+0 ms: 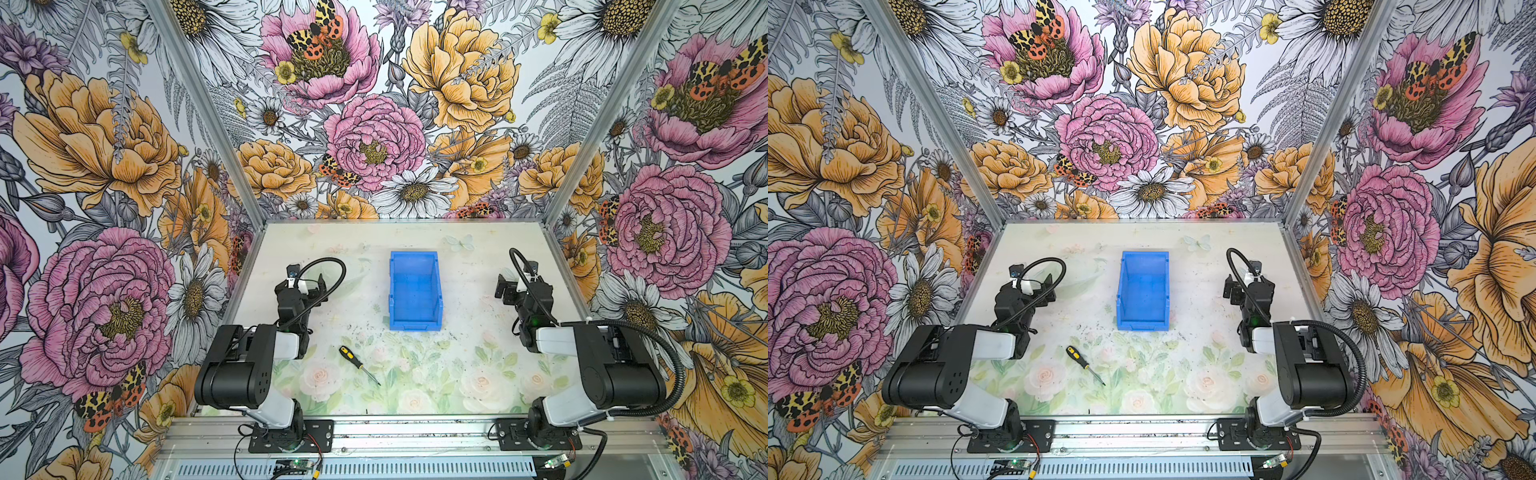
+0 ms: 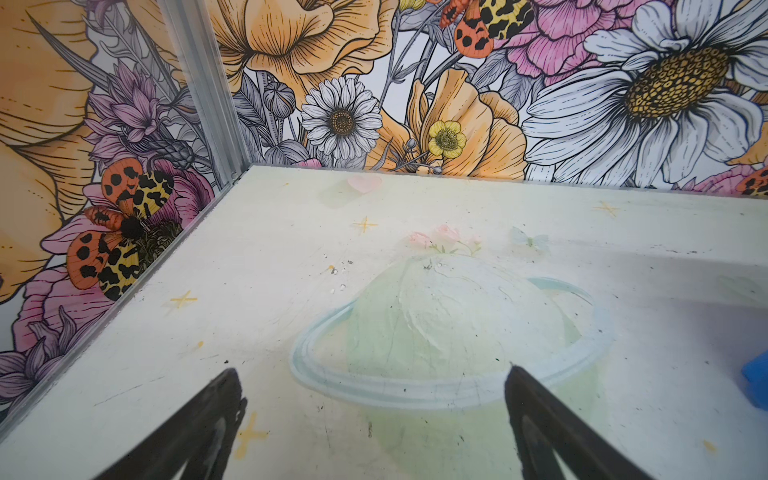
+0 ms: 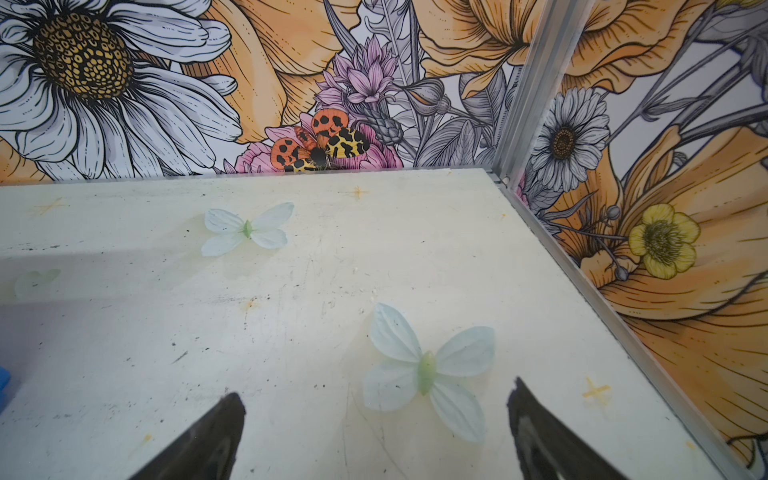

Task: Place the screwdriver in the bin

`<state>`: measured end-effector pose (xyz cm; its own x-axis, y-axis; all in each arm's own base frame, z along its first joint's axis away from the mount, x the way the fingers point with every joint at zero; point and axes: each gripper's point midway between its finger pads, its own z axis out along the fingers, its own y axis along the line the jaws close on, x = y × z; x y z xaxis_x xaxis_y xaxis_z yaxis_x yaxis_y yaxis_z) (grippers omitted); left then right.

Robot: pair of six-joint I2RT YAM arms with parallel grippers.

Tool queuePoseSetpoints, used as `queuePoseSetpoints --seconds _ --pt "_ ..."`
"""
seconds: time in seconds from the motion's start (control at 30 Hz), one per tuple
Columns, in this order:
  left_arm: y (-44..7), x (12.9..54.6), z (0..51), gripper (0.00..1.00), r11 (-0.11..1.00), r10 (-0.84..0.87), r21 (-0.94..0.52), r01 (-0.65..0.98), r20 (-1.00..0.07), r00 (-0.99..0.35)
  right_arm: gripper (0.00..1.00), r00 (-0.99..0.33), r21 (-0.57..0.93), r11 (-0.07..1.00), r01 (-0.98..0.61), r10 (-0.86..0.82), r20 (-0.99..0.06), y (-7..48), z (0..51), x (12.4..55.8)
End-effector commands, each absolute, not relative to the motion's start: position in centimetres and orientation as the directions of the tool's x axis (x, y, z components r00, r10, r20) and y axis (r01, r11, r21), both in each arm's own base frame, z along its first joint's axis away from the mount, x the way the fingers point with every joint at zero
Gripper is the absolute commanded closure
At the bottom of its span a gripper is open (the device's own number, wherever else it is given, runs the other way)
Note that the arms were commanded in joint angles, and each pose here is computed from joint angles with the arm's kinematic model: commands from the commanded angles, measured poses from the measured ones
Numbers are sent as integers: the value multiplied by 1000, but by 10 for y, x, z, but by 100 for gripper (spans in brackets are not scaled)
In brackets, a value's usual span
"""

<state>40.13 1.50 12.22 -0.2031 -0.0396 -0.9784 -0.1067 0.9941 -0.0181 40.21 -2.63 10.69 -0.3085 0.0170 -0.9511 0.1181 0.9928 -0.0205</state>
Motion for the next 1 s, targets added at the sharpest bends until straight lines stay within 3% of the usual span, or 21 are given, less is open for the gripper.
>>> queuePoseSetpoints --seconds 0.0,0.53,0.97 --pt "15 406 128 1 995 -39 -22 -92 -981 -189 0 -288 -24 995 99 6 -958 -22 111 404" --pt "17 406 137 1 994 -47 -27 -105 -980 -194 1 -305 -23 998 57 -4 -952 -15 120 406" --pt "24 379 189 1 988 -82 -50 -145 -970 -230 1 -322 -8 996 91 22 -946 -14 162 386"
